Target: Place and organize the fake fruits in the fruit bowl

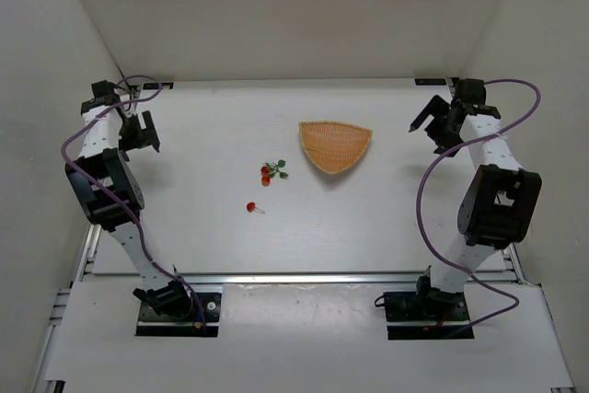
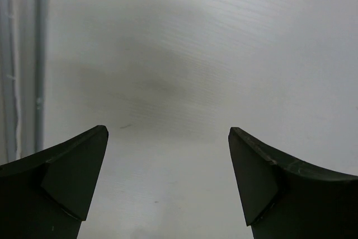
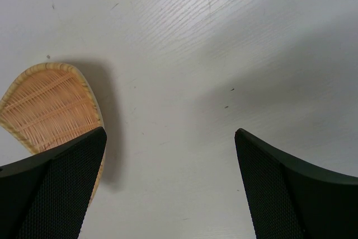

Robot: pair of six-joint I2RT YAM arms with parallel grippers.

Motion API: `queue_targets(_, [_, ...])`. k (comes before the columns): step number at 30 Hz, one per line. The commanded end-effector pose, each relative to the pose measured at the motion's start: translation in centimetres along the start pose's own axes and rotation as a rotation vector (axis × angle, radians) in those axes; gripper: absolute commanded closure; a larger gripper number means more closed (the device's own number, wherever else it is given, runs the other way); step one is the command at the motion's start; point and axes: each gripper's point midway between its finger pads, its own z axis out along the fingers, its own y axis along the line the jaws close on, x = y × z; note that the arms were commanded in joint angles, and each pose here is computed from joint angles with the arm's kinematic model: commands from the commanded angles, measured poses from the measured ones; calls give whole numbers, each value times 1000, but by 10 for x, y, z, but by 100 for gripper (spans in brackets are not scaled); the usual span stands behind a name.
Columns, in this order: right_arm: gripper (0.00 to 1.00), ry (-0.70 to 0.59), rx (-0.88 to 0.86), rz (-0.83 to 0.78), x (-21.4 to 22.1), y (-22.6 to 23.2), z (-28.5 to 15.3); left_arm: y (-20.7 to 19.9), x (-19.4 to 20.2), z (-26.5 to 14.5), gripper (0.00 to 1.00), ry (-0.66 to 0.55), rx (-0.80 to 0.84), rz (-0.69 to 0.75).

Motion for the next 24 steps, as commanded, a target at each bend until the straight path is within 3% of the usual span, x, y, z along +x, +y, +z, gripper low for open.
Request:
queue_targets(1, [0,7,16,2,-1,-2,2,-59,-3,-40,0,-44,232,195])
queue_targets(3, [0,7,16,2,-1,-2,2,-91,-2,-53,0,-69,267,316])
queue_targets(7, [0,28,16,26,3,-2,8,-182,31,-52,0,-66,108,742])
queue_targets(14, [0,54,8,21,12,0,10,-293,111,-24,0,2,178,1129])
queue_targets(18, [1,88,17,25,27,-7,13,-314,124,-10,0,-1,189,1201])
queue_targets(24, [1,93,43,17,34,-16,12,-321,128,8,0,-7,206,1189])
